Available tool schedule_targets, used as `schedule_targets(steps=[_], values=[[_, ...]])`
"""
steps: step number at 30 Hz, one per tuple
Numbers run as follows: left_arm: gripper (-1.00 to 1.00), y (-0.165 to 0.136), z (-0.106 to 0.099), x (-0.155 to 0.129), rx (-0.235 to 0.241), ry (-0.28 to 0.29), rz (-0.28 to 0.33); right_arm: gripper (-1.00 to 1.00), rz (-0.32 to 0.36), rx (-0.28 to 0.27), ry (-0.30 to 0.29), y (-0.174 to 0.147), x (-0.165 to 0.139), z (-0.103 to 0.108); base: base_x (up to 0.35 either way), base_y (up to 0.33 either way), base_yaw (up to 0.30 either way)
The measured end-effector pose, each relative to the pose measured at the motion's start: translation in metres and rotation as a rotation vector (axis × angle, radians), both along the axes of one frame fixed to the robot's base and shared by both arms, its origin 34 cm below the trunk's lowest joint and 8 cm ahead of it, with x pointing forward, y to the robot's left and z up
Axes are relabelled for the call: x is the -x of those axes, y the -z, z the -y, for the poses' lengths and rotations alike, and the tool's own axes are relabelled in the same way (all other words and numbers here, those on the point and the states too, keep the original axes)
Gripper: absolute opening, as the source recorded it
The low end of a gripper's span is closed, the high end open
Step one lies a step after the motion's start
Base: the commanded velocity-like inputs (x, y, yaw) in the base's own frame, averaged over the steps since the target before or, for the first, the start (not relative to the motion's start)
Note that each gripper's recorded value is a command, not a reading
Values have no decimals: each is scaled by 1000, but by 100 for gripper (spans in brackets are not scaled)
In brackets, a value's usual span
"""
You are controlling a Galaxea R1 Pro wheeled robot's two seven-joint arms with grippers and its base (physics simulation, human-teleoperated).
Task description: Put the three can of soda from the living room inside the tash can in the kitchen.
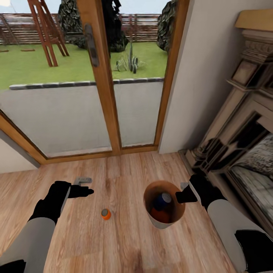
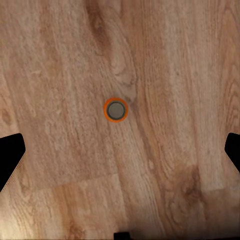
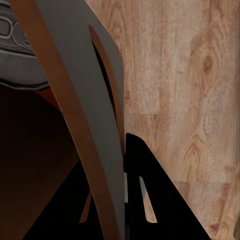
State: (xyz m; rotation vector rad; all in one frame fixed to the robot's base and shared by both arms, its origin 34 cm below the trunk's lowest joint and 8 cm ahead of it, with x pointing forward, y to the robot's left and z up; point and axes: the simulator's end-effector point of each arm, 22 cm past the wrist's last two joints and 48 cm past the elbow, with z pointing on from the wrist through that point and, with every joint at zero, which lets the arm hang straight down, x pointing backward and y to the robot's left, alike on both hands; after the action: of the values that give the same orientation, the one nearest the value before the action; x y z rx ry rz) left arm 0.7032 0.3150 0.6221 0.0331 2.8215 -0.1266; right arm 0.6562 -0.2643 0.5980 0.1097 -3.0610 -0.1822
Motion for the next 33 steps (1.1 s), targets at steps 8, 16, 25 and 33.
schedule_targets(steps=[8,16,25,33], values=[[100,0,0,0,0,0,0,-100,0,-1,1,0,0,0,329,0,0],[100,0,1,0,2,2,0,-100,-1,-1,1,0,0,-1,299,0,0],[100,3,0,6,2,-5,-23,-100,-4,-1,2,1,1,-1,47,0,0],[100,9,4,12,17,-12,-45,-100,-6,0,2,1,2,-1,2,0,0]])
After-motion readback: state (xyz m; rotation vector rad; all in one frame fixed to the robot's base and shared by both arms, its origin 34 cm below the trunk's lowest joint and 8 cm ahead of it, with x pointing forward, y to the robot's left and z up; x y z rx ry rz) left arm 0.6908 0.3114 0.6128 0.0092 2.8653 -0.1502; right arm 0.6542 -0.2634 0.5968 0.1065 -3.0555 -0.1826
